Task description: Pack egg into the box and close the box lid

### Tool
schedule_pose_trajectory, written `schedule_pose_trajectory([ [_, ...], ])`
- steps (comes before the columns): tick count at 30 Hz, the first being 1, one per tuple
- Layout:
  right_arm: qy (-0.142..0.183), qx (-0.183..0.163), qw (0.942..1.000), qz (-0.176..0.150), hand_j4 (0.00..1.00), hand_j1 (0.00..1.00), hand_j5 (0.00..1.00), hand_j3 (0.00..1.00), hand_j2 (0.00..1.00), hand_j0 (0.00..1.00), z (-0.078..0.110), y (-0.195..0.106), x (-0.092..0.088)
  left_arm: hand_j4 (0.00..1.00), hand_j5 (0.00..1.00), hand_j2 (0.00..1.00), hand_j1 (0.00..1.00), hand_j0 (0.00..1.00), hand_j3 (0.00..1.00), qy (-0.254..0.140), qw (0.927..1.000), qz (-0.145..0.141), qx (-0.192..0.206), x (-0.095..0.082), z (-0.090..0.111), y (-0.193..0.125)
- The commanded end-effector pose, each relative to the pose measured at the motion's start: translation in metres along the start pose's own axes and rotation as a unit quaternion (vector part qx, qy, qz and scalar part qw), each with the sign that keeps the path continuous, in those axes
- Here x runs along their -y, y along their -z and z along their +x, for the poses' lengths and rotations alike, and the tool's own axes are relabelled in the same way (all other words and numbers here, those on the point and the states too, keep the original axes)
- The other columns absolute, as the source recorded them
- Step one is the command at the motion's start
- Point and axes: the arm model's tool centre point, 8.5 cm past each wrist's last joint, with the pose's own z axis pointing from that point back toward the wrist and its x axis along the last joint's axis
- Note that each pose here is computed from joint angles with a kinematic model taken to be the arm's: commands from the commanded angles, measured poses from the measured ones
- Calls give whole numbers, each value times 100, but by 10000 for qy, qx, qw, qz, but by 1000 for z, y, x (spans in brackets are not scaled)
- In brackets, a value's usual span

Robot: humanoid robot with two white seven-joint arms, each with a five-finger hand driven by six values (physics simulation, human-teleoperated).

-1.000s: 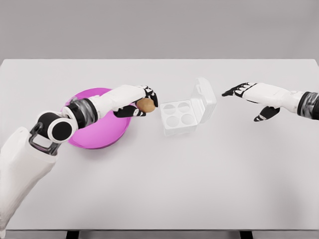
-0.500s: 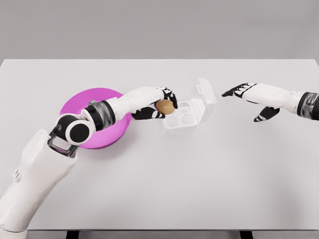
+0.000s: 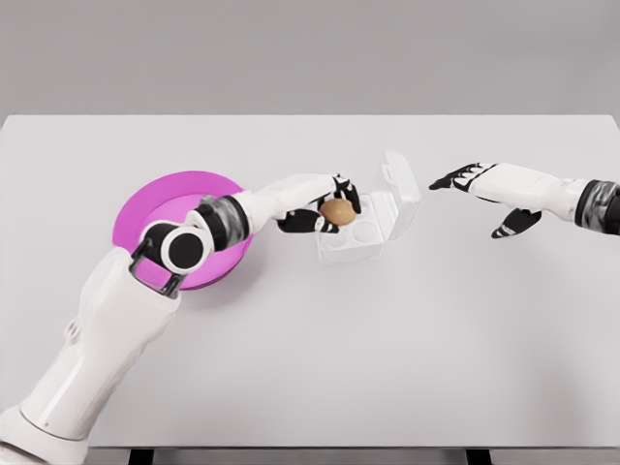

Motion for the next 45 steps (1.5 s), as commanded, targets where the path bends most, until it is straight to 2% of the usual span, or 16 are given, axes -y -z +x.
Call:
schedule_pose_trajectory([
  [1,21,7,10000,-21,100,100,100,100,100,100,0,0,1,36,36,36,36,36,36,-80,10000,-19,26,3,1,5],
  [9,18,0,10000,-18,100,100,100,100,100,100,0,-1,1,39,39,39,39,39,39,-166,9998,-69,-66,1,-6,12],
  [13,18,0,10000,-18,100,100,100,100,100,100,0,-1,1,49,49,49,49,49,49,-164,9998,-76,-63,2,-6,13],
  [14,18,0,10000,-18,100,100,100,100,100,100,0,-1,1,55,55,55,55,55,55,-166,9998,-69,-66,1,-6,12],
  [16,21,7,10000,-21,100,100,100,100,100,100,0,0,1,61,61,61,61,61,61,-160,9998,-72,-58,2,-6,12],
  [23,20,14,10000,-8,100,100,100,100,100,100,1,0,0,76,76,76,76,76,76,-136,9999,-50,-20,0,-3,12],
  [27,-2,32,10000,-19,100,100,100,100,100,100,2,1,1,79,79,79,79,79,79,-136,9999,-50,-20,0,-3,12],
  [30,-47,78,10000,-37,100,100,100,100,100,100,6,2,3,87,87,87,87,87,87,-123,9999,-32,-15,-2,-3,10],
  [33,-44,84,9999,-40,100,100,100,100,100,100,6,2,3,97,97,97,97,97,97,-97,9999,45,45,-8,0,7],
  [35,-46,99,9999,-13,100,100,100,100,100,100,7,3,1,100,100,100,100,100,100,-94,9998,109,121,-13,4,3],
  [39,-227,217,9995,-84,100,100,100,100,100,100,17,-1,10,100,100,100,100,100,100,-82,9990,207,384,-37,1,-44],
  [40,-258,238,9993,-92,100,100,100,100,100,100,19,-1,11,100,100,100,100,100,100,-145,9984,308,443,-46,-2,-56],
  [42,-280,206,9994,-73,100,100,100,100,100,100,17,-4,12,100,100,100,100,100,100,215,9938,410,1014,-60,2,-82],
  [43,-316,238,9992,-81,100,100,100,100,100,100,20,-4,13,100,100,100,100,100,100,550,9855,491,1527,-69,7,-100],
  [45,-347,203,9992,-43,100,100,100,100,100,100,19,-8,12,100,100,100,100,100,100,1336,9572,653,2484,-84,14,-141],
])
